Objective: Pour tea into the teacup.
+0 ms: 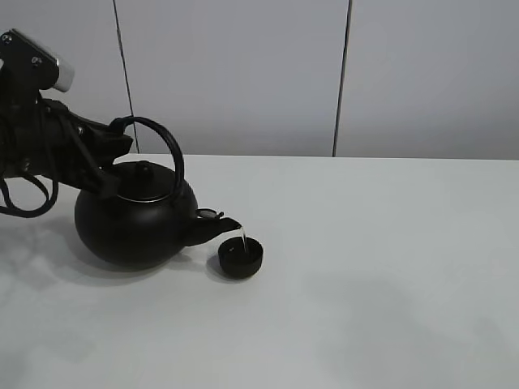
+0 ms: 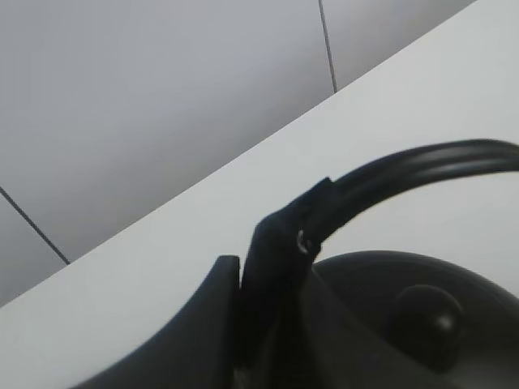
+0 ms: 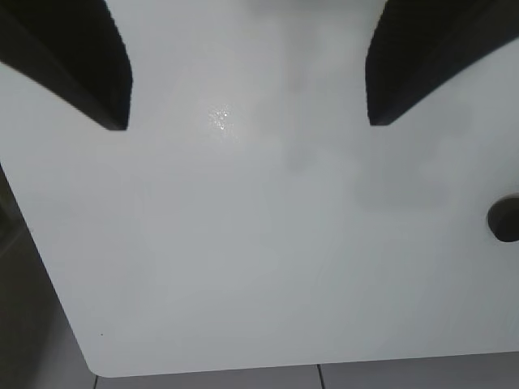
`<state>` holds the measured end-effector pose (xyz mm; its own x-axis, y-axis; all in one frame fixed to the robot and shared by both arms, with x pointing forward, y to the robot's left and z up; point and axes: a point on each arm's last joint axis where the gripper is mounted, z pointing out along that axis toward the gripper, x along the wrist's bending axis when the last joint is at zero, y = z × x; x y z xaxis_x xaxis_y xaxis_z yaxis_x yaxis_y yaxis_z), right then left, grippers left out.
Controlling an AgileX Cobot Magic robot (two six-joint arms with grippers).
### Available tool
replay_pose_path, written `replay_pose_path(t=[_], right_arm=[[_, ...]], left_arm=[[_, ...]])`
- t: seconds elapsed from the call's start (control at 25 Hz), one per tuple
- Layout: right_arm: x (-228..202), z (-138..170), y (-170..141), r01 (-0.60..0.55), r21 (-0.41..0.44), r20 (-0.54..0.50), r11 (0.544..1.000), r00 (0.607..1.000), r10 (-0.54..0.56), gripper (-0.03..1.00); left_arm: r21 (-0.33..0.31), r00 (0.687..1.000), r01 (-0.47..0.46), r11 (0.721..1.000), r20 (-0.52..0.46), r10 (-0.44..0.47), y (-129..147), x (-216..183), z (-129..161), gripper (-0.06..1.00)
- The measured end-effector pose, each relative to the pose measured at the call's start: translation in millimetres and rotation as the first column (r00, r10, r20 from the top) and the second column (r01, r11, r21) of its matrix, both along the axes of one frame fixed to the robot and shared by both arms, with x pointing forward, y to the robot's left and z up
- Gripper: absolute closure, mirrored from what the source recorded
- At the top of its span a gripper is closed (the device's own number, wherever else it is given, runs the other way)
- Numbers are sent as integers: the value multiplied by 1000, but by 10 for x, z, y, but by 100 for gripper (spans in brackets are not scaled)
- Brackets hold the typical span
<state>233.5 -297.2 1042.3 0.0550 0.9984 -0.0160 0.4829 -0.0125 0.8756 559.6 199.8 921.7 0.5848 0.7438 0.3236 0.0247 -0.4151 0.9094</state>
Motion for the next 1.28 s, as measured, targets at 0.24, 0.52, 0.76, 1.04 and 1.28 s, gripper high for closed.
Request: replay_pose_path(t=[0.24,0.52,0.76,1.04,1.28], right_arm=[[0,0,0,0,0,0,1000,1000,0,42],[0,0,0,0,0,0,1000,1000,0,42],[0,0,0,0,0,0,1000,1000,0,42],[0,0,0,0,0,0,1000,1000,0,42],[0,0,0,0,0,0,1000,1000,0,42]], left_arm=[[-113,998,-53,992,-35,50,14,17,29,82],[-195,985,-168,966,-73,157,91,27,24,82],[-219,970,-237,947,-102,219,169,-88,-63,82],[-156,974,-221,963,-91,208,201,-246,-165,82],[-149,972,-226,963,-103,212,212,-281,-191,82]])
